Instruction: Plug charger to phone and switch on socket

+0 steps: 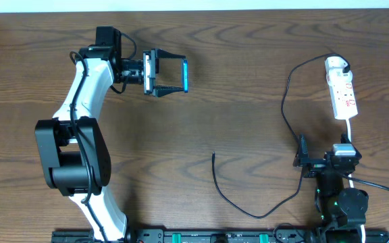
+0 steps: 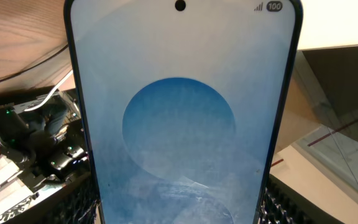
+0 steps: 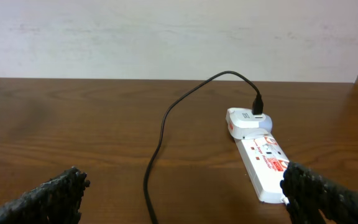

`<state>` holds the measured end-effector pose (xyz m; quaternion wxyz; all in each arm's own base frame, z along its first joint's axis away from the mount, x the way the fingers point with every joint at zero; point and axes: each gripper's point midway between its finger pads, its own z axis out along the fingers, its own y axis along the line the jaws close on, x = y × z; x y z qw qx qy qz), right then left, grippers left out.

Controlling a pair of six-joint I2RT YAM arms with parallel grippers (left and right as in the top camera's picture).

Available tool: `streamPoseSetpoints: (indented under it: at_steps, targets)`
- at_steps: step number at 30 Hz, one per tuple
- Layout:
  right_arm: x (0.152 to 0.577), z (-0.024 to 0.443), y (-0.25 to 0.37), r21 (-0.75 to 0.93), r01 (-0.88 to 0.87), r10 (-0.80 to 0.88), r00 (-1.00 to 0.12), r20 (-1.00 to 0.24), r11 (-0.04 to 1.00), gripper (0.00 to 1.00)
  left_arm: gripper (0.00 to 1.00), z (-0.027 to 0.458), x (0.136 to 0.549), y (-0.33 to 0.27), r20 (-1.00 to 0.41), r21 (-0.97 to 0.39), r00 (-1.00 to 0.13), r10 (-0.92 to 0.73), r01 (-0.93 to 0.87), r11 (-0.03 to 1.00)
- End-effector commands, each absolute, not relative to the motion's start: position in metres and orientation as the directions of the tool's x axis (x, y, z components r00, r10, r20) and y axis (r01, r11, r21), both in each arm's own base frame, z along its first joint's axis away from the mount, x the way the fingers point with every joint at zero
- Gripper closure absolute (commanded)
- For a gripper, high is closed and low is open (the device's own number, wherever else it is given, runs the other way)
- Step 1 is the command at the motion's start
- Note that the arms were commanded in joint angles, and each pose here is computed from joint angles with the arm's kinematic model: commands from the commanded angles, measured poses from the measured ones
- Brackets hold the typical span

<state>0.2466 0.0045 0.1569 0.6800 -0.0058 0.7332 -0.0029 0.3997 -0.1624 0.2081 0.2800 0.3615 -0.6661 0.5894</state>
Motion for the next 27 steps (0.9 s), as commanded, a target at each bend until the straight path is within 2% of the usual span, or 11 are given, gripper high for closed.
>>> streamPoseSetpoints:
  at_steps: [1, 27]
  targets:
    - [0.2464, 0.1557, 0.0068, -0.02, -0.015, -0.021, -0.079, -0.997, 1.0, 0.01, 0.93, 0.2363, 0.397, -0.1624, 0.782, -0.617, -0.615, -0.098, -0.787, 0.016]
    - [0.2464, 0.1557, 0.0068, -0.02, -0.015, -0.021, -0.079, -0.997, 1.0, 0.01, 0.93, 0.2348, 0.3974, -0.1623, 0.753, -0.651, -0.65, -0.105, -0.758, 0.025]
